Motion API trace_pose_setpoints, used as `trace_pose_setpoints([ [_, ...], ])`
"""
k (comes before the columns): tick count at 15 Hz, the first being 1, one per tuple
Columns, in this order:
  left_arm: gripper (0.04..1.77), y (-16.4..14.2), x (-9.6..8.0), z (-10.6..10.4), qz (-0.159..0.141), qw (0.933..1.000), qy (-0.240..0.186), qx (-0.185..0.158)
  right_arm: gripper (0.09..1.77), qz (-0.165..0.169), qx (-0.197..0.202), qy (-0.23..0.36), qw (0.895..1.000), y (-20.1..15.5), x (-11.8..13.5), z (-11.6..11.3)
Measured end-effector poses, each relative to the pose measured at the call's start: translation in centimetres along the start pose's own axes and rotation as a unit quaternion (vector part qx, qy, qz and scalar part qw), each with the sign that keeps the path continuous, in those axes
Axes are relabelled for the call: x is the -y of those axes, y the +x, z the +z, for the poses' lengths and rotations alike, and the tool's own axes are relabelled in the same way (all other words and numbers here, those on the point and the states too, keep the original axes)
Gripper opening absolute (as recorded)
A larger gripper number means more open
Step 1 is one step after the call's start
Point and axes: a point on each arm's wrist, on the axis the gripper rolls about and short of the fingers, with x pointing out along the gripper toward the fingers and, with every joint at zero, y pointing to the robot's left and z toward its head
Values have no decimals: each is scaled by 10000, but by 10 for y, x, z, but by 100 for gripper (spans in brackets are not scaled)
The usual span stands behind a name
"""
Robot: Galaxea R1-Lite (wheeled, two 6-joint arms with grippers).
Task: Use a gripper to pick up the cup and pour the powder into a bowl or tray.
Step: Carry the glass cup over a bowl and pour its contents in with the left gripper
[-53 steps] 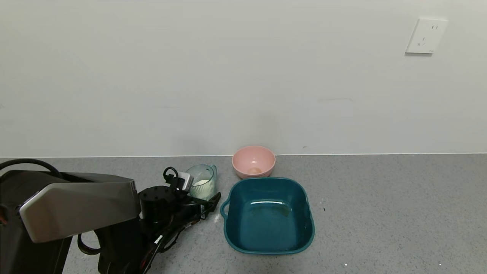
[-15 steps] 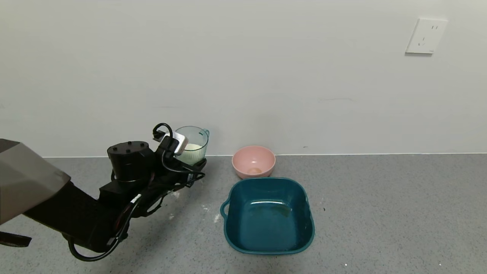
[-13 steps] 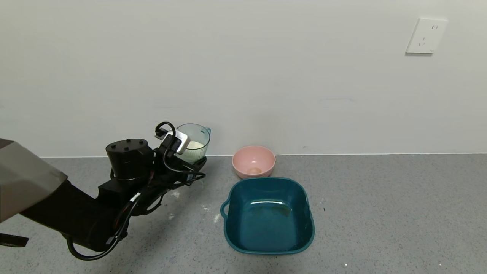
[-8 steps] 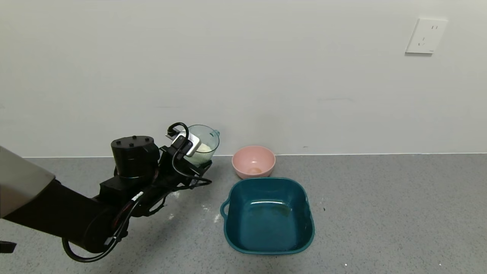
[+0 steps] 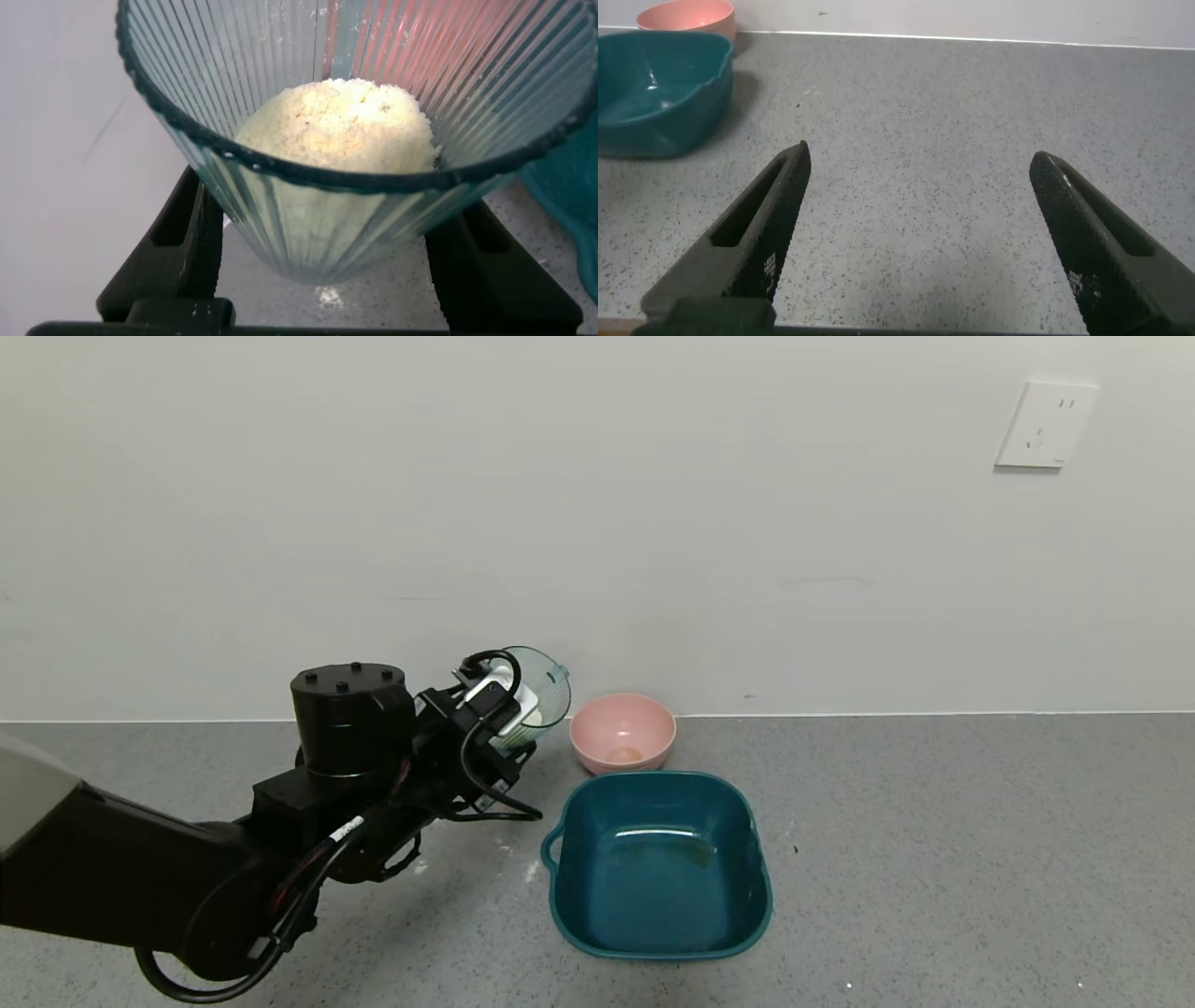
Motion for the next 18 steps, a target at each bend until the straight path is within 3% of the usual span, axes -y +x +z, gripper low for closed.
trace_pose_setpoints([
  [7,125,-3,28,17,-34,9931,1167,-76,171,0,0,0,10000,0,0,0],
  [12,125,0,38,11,-47,9759,2156,-346,171,0,2,0,10000,0,0,0],
  [16,125,1,40,8,-22,9673,2492,-478,171,0,2,0,10000,0,0,0],
  [18,125,2,42,9,7,9591,2783,-520,171,-2,2,0,10000,0,0,0],
])
